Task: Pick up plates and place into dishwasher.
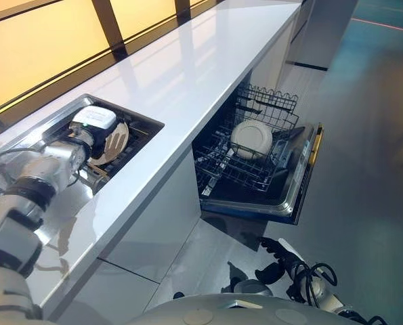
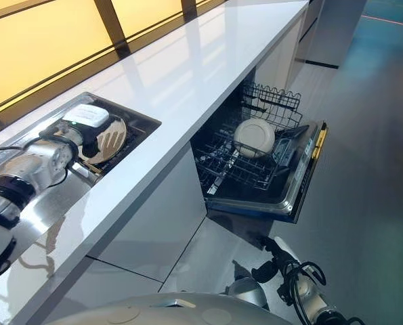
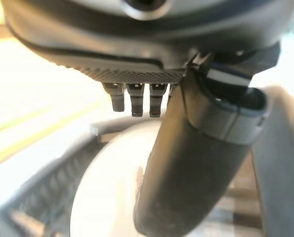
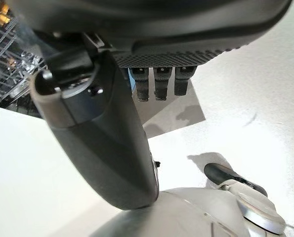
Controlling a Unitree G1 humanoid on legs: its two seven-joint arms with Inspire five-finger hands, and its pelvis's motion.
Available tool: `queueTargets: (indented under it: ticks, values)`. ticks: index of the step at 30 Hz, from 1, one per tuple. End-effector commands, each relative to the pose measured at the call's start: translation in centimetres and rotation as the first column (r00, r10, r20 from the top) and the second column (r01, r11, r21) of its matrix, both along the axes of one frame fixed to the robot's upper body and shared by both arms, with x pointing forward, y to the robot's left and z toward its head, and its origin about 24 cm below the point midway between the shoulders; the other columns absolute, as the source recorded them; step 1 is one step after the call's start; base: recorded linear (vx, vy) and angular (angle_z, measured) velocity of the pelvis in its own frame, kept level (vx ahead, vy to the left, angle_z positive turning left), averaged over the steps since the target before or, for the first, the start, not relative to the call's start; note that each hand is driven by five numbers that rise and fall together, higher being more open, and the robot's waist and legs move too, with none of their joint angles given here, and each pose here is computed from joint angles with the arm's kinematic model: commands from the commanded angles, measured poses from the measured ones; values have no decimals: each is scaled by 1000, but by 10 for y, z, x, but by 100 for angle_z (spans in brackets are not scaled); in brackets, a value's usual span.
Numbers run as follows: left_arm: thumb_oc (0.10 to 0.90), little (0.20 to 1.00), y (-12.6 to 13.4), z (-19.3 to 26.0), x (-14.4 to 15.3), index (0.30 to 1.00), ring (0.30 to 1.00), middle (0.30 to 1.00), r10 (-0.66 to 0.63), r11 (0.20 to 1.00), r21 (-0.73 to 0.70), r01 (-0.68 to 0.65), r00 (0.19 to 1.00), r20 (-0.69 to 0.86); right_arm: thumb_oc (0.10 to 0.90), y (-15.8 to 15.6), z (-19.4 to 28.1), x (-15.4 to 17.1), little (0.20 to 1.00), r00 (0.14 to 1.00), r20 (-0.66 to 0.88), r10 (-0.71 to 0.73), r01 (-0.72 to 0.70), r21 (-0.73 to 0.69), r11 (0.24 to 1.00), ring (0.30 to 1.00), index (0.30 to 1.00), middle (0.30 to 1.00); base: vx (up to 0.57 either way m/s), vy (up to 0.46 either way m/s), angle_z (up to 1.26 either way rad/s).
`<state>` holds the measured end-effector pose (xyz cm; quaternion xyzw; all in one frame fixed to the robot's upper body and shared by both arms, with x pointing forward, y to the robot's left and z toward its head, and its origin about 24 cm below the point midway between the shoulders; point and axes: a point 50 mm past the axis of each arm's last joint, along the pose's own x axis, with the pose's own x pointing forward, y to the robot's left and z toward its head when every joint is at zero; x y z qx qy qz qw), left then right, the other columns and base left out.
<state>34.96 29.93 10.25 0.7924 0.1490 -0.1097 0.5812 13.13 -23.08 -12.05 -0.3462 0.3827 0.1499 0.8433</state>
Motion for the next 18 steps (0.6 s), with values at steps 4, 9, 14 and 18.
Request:
queueTargets:
  ticks: [4, 9, 14, 18]
  values:
    - [800, 900, 46, 50, 5, 900, 900, 900, 310, 944, 138, -301, 949, -52, 800, 5, 18, 31, 900, 990, 124, 70, -71, -1, 998, 900, 900, 900, -4, 11, -4]
    - [800, 900, 62, 27, -12, 900, 900, 900, 433, 896, 223, -384, 865, -252, 800, 6, 20, 33, 900, 985, 137, 102, -102, -7, 995, 900, 900, 900, -13, 5, 1]
    - [800, 900, 68, 1, -28, 900, 900, 900, 430, 901, 208, -380, 839, -332, 800, 5, 23, 38, 900, 981, 156, 114, -114, -13, 993, 900, 900, 900, -67, 19, 3]
    - [800, 900, 68, -10, -39, 900, 900, 900, 413, 911, 161, -380, 833, -369, 800, 4, 26, 41, 900, 980, 166, 113, -111, -16, 994, 900, 900, 900, -83, 23, 10]
